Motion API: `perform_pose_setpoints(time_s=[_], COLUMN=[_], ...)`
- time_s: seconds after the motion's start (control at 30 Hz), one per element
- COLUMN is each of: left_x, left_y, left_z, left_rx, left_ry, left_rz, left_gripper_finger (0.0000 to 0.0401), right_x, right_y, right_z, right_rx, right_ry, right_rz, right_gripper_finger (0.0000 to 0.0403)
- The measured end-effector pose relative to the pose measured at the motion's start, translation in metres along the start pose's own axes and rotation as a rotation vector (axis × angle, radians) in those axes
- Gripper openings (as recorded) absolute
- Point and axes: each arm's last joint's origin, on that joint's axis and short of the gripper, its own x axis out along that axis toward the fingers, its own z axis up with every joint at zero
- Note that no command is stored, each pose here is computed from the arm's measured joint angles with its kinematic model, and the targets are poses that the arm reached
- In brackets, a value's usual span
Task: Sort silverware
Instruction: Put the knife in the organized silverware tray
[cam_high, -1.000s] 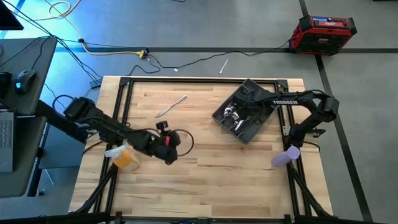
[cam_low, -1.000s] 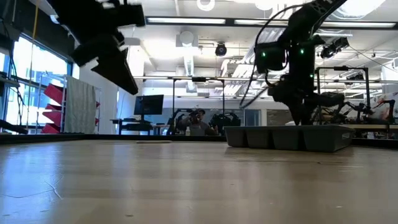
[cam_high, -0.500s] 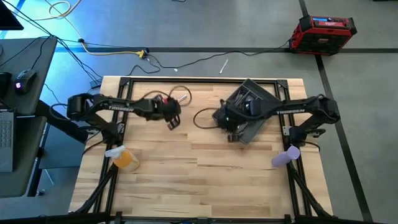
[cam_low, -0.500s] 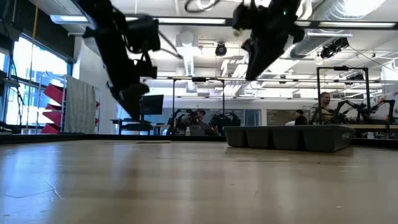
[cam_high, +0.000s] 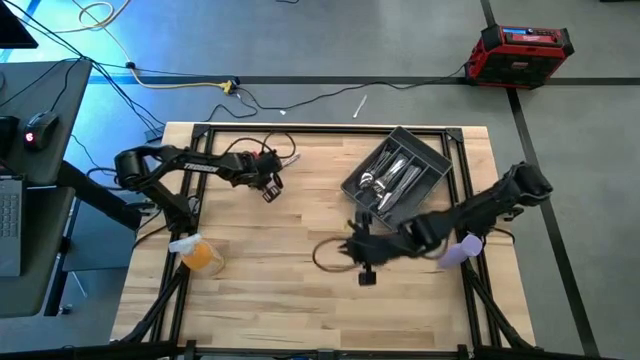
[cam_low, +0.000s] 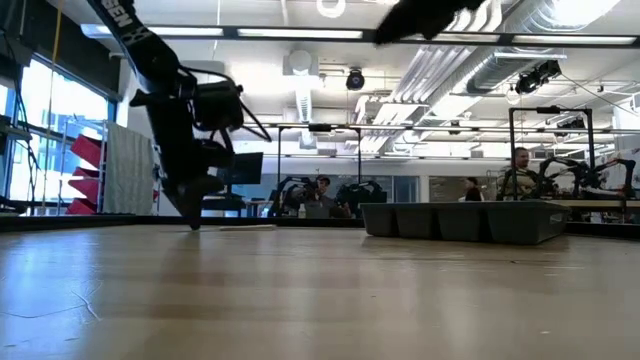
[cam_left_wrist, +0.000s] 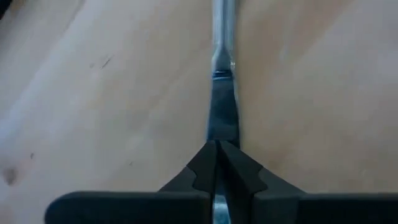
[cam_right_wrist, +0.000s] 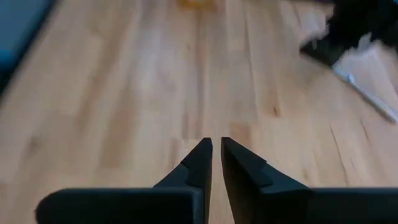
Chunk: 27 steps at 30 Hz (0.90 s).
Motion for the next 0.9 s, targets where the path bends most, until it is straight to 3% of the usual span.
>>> perform_pose_setpoints(time_s=[0.17,0.33,0.5,0.6,0.73,0.9], left_x=[-0.004,-0.031,-0.074,-0.096,-0.107,-0.103], left_y=[-0.029,-0.072,-0.119,-0.142,-0.157,-0.162], left_z=[-0.009,-0.019,-0.024,-0.032,-0.046,-0.063], left_rx=[0.032,0.025,0.050,0.101,0.147,0.191], left_ry=[0.011,-0.007,-0.063,-0.118,-0.119,-0.125], left_rz=[-0.034,-0.211,-0.402,-0.456,-0.509,-0.494], left_gripper_finger=[0.0000,0.0000,0.0000,0.0000,0.0000,0.0000], right_x=[-0.003,0.005,0.022,0.029,0.042,0.070], right_y=[0.017,0.020,0.015,0.013,0.013,0.019], right_z=[-0.005,-0.021,-0.052,-0.068,-0.085,-0.091], right_rx=[0.027,0.113,0.198,0.280,0.373,0.482], right_ry=[-0.055,-0.094,-0.135,-0.181,-0.224,-0.224], right_rz=[0.001,0.016,0.017,0.069,0.175,0.268], right_gripper_finger=[0.0014,0.0014,0.0014,0.0014,0.0014,0.0019])
